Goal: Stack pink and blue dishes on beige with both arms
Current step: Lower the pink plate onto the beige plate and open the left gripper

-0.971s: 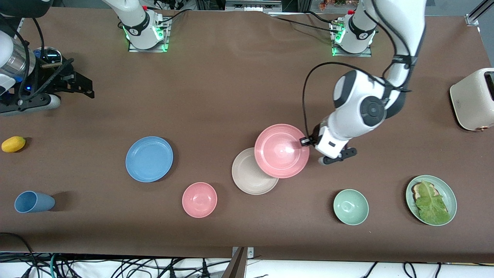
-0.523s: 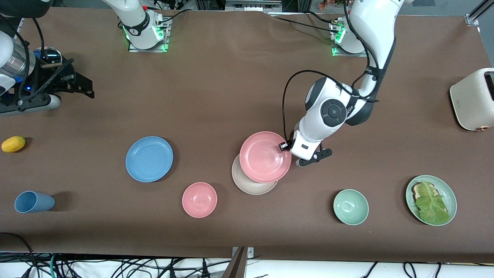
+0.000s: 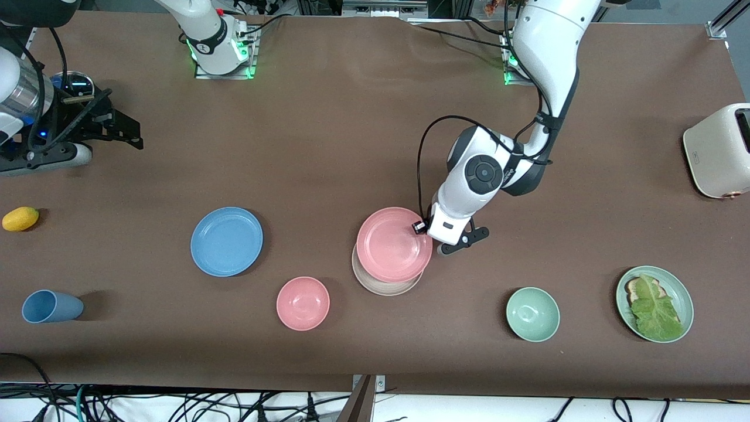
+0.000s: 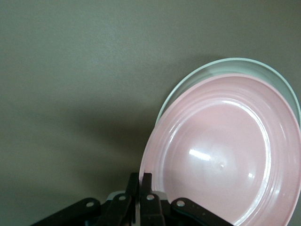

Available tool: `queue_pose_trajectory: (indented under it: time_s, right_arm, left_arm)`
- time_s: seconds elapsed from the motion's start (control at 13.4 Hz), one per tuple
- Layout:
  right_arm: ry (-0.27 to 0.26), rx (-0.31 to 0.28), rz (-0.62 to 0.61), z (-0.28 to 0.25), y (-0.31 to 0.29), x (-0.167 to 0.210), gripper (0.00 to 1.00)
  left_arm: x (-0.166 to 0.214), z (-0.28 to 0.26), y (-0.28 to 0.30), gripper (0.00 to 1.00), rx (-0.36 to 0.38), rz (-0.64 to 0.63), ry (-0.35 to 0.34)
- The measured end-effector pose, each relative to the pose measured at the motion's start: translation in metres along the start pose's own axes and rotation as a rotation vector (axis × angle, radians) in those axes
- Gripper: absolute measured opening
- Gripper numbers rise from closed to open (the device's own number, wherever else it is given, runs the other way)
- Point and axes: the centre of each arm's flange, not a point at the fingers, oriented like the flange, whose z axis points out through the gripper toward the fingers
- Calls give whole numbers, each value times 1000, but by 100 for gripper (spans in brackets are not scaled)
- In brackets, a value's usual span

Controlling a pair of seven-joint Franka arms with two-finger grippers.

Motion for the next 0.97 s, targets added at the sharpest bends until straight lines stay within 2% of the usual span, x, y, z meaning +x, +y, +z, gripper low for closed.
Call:
queue_pose_trajectory:
  time_s: [0.97]
  right_arm:
    - [0,0,2,0,1,0,100]
  left_arm:
    - [5,11,12,5,-7,-9,13]
